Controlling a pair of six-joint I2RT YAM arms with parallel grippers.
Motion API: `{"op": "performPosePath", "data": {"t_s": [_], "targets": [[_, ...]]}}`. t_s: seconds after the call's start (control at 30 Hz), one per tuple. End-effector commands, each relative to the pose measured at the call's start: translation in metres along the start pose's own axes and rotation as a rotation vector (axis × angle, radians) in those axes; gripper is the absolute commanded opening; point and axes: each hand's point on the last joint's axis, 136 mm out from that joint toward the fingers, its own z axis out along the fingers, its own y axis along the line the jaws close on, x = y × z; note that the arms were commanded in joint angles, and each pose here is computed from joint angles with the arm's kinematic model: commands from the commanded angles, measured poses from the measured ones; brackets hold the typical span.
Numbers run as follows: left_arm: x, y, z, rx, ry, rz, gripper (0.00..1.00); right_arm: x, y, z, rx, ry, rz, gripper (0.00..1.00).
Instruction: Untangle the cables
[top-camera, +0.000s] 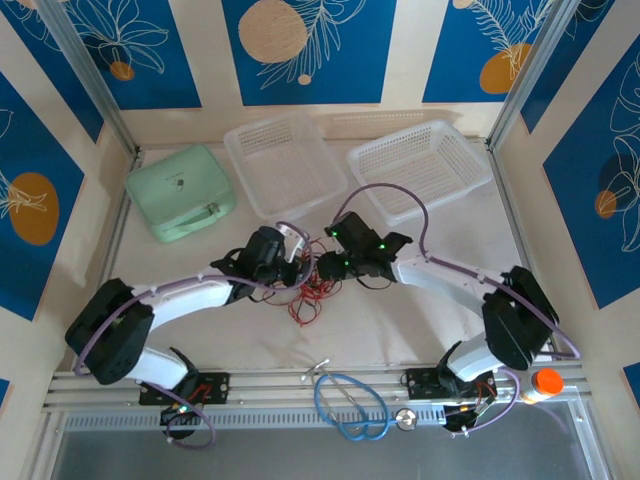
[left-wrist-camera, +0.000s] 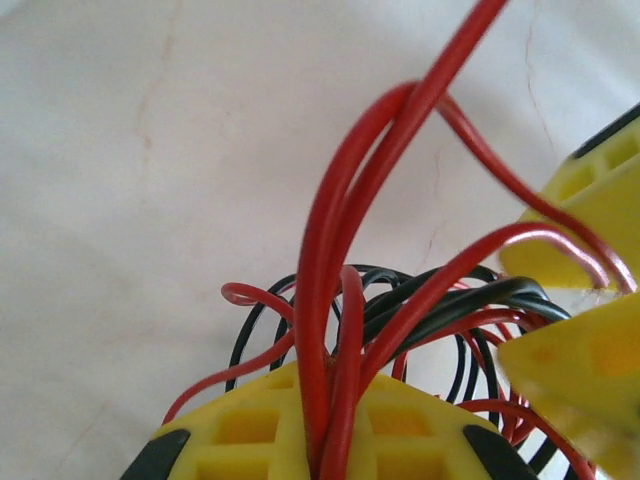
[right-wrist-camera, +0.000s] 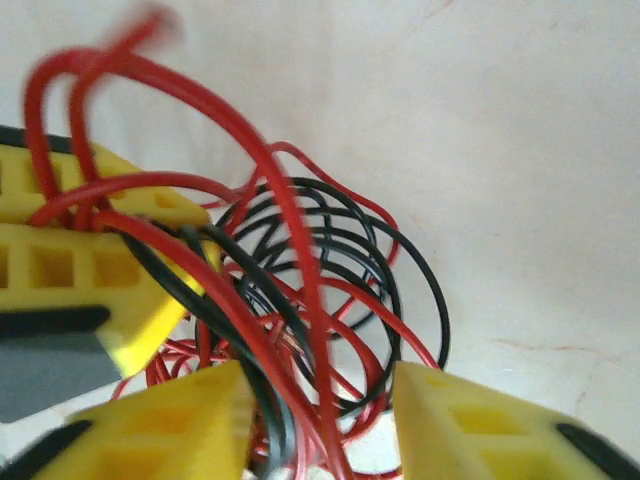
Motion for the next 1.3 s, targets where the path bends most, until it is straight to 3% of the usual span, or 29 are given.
{"op": "performPosePath", "data": {"t_s": [0.0,0.07,0.17,0.33,0.47,0.87,1.0,1.13,1.27], "targets": [[-0.008,0.006,-0.012,-0.04,-0.07,-0.122,0.0,-0.003,0.01,-0.021,-0.111,-0.056,0.245,0.61],[-0.008,0.005,-0.015,-0.025,-0.099,-0.19,0.0,-0.003,0.012,-0.031,-0.165,-0.089,0.315,0.73],[-0.005,0.005,-0.015,0.006,-0.135,-0.279,0.0,-0.004,0.011,-0.043,-0.225,-0.142,0.395,0.8],[-0.013,-0.009,-0.017,0.122,-0.21,-0.338,0.0,0.003,-0.01,-0.054,-0.285,-0.188,0.605,0.79],[-0.018,-0.025,-0.018,0.228,-0.24,-0.307,0.0,0.011,-0.027,-0.049,-0.331,-0.123,0.754,0.79],[-0.026,-0.045,-0.021,0.376,-0.299,-0.29,0.0,0.013,-0.016,-0.014,-0.407,0.048,0.841,0.79],[-0.028,-0.044,-0.024,0.379,-0.321,-0.29,0.0,0.015,-0.006,-0.01,-0.42,0.079,0.827,0.68],[-0.03,-0.043,-0.025,0.379,-0.34,-0.293,0.0,0.018,-0.001,-0.009,-0.426,0.092,0.825,0.5],[-0.033,-0.042,-0.026,0.384,-0.361,-0.297,0.0,0.02,-0.002,-0.01,-0.417,0.087,0.828,0.18]]}}
